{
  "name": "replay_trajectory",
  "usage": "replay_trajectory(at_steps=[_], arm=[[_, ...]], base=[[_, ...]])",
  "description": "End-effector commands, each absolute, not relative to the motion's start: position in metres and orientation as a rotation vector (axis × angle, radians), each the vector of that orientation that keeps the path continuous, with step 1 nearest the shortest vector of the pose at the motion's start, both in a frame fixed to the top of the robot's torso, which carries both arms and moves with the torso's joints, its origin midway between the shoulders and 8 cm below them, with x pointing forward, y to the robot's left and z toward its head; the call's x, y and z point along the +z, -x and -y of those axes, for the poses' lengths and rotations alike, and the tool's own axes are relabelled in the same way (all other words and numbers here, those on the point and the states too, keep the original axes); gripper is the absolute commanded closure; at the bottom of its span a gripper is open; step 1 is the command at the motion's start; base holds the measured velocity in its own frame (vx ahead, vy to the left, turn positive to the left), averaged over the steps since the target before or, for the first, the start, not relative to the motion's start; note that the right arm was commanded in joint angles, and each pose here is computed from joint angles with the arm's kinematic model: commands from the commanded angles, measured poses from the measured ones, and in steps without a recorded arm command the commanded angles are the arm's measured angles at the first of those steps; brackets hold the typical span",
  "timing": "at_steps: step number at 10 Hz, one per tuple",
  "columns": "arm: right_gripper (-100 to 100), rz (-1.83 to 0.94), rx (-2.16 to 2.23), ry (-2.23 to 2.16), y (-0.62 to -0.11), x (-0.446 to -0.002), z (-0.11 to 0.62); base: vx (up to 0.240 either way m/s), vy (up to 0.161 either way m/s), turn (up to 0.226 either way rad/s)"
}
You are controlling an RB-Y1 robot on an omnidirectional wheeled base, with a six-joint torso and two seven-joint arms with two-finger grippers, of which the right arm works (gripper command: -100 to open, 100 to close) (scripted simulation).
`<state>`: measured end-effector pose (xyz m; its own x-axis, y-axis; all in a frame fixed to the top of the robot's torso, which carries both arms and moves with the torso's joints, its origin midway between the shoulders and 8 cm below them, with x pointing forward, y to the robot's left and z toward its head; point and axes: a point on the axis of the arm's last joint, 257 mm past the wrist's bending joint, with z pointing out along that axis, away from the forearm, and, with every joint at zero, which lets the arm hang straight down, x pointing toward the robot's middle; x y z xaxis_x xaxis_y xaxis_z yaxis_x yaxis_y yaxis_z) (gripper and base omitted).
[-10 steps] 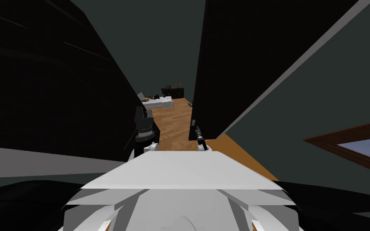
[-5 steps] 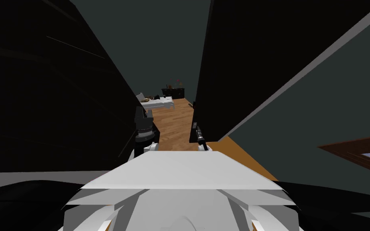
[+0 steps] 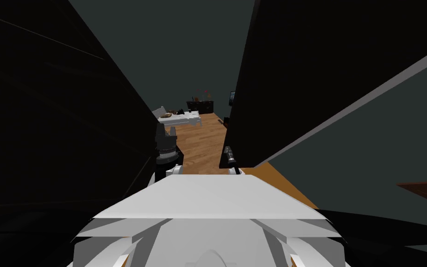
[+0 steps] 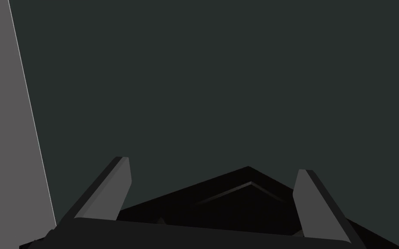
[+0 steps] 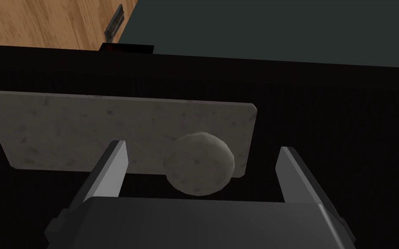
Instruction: Push the door open
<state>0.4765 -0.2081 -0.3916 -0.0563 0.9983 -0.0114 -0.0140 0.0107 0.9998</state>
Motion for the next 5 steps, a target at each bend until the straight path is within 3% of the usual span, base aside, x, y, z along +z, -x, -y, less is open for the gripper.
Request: replay_trajectory(at_steps=[1,5], arm=[[100,-1.246,1.248,-1.164,-0.4770,-0.3917,0.2085],[100,-1.246,1.248,-1.164,-0.4770,-0.3917,0.2085]], base=[[-0.019,0.002,0.004],[-0.017,-0.001,0.002]])
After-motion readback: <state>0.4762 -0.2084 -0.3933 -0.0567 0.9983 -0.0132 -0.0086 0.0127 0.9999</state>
